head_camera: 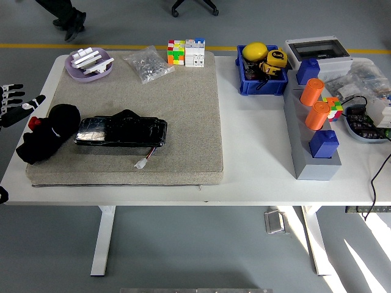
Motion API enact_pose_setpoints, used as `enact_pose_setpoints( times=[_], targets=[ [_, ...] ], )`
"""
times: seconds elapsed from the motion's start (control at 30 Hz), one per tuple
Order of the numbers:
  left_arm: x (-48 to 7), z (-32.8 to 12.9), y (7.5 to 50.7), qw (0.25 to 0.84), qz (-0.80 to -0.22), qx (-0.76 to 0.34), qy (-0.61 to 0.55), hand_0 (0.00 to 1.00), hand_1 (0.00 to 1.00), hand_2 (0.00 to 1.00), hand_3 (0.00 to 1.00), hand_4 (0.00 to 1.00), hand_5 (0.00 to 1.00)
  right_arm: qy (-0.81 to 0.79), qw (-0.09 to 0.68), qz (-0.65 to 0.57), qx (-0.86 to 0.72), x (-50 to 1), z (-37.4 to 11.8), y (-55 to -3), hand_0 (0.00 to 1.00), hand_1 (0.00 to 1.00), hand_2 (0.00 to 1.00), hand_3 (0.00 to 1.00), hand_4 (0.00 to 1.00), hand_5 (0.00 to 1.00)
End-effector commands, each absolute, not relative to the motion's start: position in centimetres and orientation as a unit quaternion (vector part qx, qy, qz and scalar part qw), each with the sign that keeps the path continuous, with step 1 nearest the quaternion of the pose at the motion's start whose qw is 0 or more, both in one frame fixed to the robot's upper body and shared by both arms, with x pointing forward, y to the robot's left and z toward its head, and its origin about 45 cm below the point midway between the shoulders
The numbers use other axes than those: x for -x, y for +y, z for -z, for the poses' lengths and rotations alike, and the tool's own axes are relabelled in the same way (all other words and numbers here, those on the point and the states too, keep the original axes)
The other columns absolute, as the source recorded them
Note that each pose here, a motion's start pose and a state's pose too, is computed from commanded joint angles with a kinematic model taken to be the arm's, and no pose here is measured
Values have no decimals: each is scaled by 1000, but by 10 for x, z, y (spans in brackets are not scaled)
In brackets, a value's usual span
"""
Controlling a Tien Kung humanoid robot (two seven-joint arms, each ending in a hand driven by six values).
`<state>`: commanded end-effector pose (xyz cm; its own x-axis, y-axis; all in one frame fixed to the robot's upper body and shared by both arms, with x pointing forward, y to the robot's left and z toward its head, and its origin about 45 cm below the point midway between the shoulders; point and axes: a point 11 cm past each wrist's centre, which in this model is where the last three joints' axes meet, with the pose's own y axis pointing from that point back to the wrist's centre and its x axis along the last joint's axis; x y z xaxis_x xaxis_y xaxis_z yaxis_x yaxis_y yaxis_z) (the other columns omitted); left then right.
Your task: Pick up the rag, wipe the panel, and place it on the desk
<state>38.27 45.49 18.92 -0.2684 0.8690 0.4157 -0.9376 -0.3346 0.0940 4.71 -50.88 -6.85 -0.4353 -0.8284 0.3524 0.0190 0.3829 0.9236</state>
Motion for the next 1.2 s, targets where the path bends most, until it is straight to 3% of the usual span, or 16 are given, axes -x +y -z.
enact_pose_setpoints(
  times=[0.43,1.2],
  targets=[
    [-374,-173,449,553,-828,34,92,558,638,610,576,872,419,-700,443,479,-289,-46,72,-503,649,595,660,571,967,469],
    [-383,-193,456,572,-819,-8,44,555,628,601,573,875,387,-706,438,474,-291,-49,69,-508,649,596,660,571,968,470]
  ],
)
